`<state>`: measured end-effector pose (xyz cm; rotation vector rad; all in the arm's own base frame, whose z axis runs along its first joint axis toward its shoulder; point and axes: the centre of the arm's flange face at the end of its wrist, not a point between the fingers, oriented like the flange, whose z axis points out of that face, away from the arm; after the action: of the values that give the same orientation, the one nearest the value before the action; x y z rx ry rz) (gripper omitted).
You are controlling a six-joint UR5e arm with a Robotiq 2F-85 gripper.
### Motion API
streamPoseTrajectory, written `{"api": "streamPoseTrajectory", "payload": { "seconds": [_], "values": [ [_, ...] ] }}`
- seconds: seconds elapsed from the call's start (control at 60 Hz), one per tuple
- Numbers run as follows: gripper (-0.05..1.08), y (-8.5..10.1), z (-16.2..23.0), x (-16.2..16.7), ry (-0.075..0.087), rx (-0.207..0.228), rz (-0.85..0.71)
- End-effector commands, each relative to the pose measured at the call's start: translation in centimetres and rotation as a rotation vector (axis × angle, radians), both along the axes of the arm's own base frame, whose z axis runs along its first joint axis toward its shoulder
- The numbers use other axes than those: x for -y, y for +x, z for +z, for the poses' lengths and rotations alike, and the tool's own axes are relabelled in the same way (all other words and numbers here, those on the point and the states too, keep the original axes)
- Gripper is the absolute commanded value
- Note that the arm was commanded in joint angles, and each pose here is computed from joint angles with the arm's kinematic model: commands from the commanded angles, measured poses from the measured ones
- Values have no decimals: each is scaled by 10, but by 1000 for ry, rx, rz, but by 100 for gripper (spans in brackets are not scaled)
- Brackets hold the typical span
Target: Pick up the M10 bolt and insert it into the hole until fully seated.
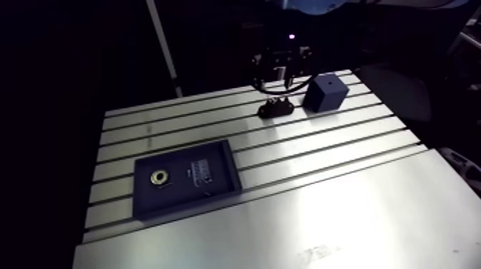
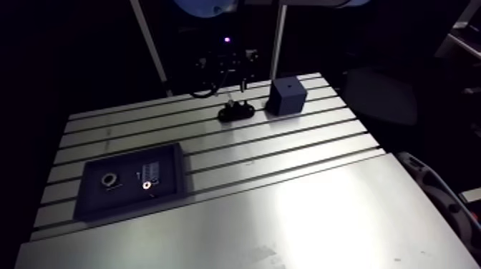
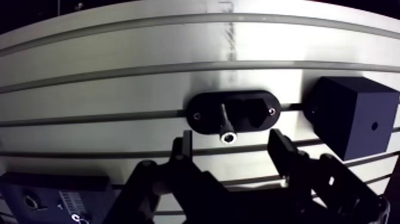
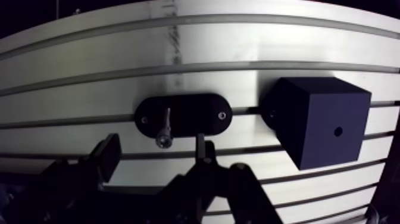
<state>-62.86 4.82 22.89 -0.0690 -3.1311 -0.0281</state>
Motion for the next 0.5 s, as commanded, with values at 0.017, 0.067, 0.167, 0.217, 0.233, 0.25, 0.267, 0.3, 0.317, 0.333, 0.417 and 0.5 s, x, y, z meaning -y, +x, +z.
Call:
{"api": "streamPoseTrajectory", "payload": {
  "seconds": [0.017,0.067,0.167,0.217,0.233,0.25,0.267,0.3,0.317,0.333,0.417,0.5],
  "values": [
    [33,0,-8,-1,0,1,2],
    [37,0,-8,-1,0,1,2],
    [40,2,-11,0,-2,5,2],
    [40,2,-11,0,-1,4,2],
    [40,2,-11,0,0,0,2],
    [40,2,-11,0,0,0,2],
    [40,2,-11,0,0,0,2],
    [40,3,-12,0,0,-1,2],
    [40,3,-13,0,0,1,2],
    [40,3,-13,0,0,1,2],
    [40,5,-16,0,-2,5,0],
    [41,5,-16,-1,-1,4,-1]
  ]
}}
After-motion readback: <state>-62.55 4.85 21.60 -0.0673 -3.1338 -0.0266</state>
